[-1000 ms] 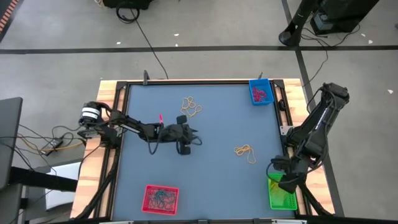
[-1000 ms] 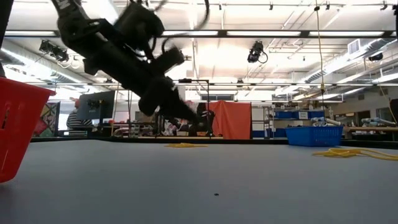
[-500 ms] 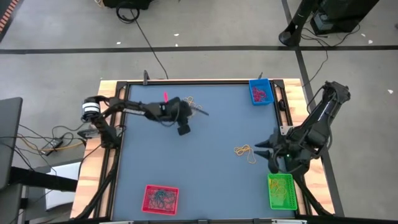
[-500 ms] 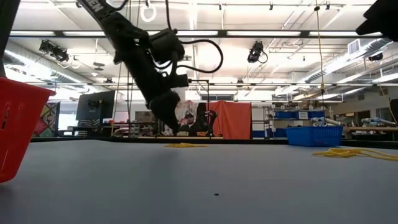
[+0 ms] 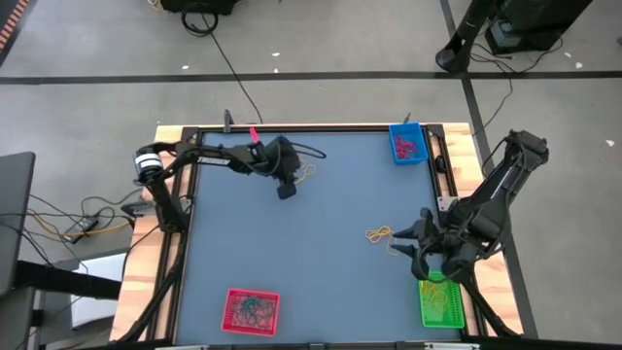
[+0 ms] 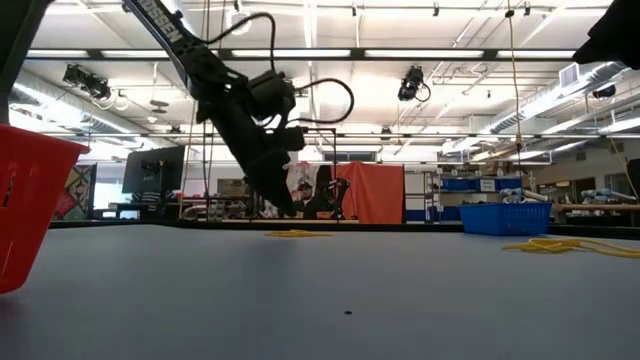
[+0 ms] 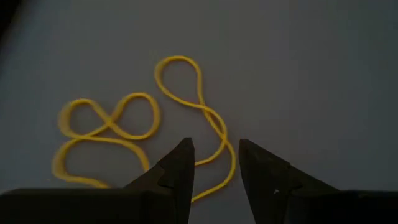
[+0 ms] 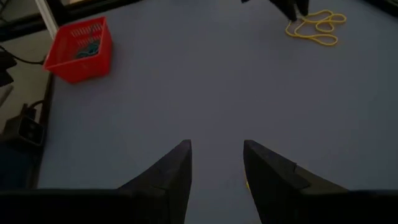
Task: Sort rubber bands into baskets
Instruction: Put the yellow rubber band into the green bin
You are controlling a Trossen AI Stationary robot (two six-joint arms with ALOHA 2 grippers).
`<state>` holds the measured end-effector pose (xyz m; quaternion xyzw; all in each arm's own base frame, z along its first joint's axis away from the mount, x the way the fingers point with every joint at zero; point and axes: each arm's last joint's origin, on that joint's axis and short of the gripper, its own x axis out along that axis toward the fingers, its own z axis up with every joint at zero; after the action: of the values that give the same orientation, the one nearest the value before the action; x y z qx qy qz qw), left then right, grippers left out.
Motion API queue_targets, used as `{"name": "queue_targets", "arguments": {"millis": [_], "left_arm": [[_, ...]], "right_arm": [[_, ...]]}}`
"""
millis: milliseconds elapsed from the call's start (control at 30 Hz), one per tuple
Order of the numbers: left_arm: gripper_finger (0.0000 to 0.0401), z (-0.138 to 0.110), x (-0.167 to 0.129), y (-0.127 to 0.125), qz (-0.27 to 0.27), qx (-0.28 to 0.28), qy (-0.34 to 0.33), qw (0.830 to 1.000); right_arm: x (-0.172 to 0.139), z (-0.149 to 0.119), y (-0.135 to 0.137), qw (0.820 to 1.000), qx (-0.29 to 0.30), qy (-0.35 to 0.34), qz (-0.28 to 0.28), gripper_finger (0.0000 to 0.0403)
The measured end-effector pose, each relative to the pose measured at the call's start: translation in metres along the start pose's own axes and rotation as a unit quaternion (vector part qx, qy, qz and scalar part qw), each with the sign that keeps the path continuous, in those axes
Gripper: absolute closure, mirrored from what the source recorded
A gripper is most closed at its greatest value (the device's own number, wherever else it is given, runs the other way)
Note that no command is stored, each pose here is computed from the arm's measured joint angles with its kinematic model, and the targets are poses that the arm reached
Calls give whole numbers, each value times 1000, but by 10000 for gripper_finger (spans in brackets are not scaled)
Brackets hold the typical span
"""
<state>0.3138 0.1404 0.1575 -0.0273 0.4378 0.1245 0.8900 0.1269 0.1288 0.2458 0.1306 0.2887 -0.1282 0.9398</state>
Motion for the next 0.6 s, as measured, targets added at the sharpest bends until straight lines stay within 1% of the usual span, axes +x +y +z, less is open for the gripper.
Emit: {"name": "queue_targets", "arguments": {"millis": [67,200,333,433,500,600], "left_arm": [[270,-2,10,1,-8,-2,12,1000],[270,2,28,3,-17,-10,57,998],[270,11,42,7,-6,-30,102,994],[273,14,49,8,-12,-32,138,990],[288,16,50,7,-26,-31,146,988],[335,19,48,7,-52,-28,140,988]], "right_arm": [[3,-1,1,1000,-5,0,-5,247],[5,0,1,1000,-2,3,-10,247],[6,1,2,1000,7,4,-6,247],[7,1,4,1000,12,2,-2,247],[7,1,5,1000,12,1,0,247],[10,-1,7,1000,7,4,-6,247]]}}
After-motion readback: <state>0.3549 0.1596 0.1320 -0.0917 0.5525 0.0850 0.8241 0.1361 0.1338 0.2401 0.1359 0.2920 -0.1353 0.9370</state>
